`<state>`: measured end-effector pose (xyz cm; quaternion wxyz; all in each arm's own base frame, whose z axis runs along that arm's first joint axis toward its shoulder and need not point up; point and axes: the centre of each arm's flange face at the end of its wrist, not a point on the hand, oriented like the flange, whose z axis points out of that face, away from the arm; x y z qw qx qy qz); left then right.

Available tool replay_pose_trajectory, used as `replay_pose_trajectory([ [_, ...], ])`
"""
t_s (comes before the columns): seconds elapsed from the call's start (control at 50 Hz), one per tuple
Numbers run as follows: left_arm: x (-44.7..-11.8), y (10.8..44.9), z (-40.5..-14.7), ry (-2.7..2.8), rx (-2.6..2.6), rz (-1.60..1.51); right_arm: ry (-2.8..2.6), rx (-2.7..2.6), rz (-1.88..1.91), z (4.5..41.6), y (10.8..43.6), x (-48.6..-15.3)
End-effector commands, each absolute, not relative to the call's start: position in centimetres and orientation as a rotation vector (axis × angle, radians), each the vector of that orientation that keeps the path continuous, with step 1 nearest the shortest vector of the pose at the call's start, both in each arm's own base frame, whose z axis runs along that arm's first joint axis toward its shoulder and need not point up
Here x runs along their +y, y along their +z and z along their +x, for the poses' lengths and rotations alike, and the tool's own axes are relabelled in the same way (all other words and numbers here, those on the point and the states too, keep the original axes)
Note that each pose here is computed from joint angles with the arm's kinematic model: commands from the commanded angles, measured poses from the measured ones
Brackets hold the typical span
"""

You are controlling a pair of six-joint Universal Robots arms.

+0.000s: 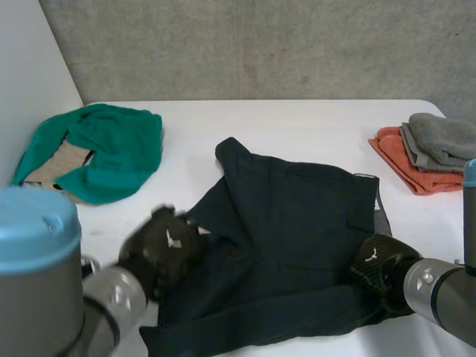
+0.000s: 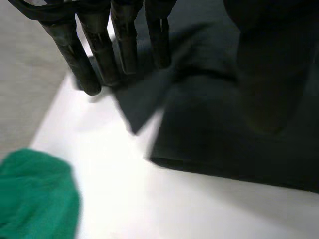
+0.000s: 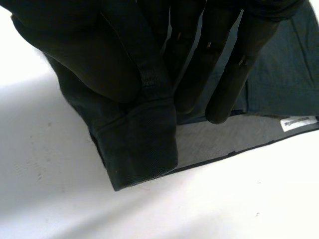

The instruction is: Fold the laundry.

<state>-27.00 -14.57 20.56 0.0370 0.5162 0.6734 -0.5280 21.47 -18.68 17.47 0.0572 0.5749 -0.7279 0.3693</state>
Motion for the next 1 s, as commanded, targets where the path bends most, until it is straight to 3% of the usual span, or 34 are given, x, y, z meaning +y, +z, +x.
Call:
replay_pose_trajectory([
  [0.02,-19.5,20.4,-27.9,-1.866,2.105,1.441,1.184,-2.206,1.700,21.6,17.1,-19.1],
  [0.38,-27.4,13.4,-30.2,-1.826,2.351,1.542,1.277,-2.251,1.654,21.7,16.6,-19.8],
  [0.84,-30.0,11.1,-31.7,-1.840,2.324,1.547,1.256,-2.272,1.645,21.5,15.8,-20.0],
  [1.0,-30.6,11.4,-31.2,-1.807,2.281,1.392,1.248,-2.277,1.647,21.5,15.6,-20.0],
])
